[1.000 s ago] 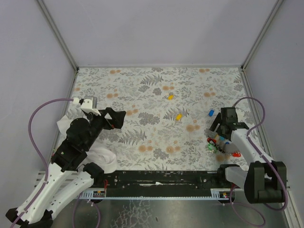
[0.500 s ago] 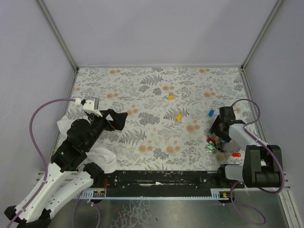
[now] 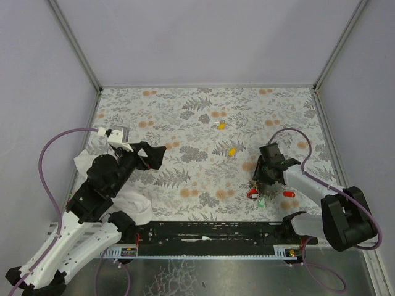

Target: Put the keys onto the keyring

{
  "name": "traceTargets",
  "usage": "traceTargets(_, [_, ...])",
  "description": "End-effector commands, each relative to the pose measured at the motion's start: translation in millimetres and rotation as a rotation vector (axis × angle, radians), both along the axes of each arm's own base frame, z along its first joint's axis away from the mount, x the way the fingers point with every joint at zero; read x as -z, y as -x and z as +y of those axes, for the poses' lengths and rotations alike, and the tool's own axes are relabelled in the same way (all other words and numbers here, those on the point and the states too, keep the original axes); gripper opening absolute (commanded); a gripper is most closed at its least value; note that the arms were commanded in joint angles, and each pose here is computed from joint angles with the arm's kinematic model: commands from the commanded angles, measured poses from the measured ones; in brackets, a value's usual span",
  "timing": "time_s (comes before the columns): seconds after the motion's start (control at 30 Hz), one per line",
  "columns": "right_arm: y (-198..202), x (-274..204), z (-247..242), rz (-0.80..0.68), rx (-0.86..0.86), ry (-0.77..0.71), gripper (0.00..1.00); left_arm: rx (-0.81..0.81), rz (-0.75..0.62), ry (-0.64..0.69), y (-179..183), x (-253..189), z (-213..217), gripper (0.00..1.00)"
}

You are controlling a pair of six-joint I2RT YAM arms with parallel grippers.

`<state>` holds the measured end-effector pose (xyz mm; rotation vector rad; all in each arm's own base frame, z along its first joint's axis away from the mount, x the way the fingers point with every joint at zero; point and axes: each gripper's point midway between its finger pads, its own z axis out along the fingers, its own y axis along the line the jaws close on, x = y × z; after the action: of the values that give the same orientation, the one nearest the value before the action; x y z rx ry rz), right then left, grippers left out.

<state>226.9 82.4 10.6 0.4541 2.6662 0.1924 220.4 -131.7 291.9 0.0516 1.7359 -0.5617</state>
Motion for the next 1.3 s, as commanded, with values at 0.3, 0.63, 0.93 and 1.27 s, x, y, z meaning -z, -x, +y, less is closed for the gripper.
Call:
traceTargets(0.3, [38.8,15.6,153.7,0.106,-0.335,-0.018,0.4,-0.002,0.011,-0.026,-3.3,5.4,-0.8,1.0])
traceTargets(0.63, [45.9,-8.7,254.5,0.04,-0.643,-0.028,0.49,-0.005,0.031,-0.037,-6.6,10.1,-2.0,1.0])
traceTargets(0.93, [39.7,-58.9,218.3,-0.18,-0.752,0.03,0.64,0.001,0.081,-0.056,-12.6,21.8,-7.7,1.0])
traceTargets(1.27, [34.4,-33.1,157.3,-0.159,-0.672,-0.005,0.63,0.027,0.198,-0.109,-20.8,44.9,-19.8,1.0])
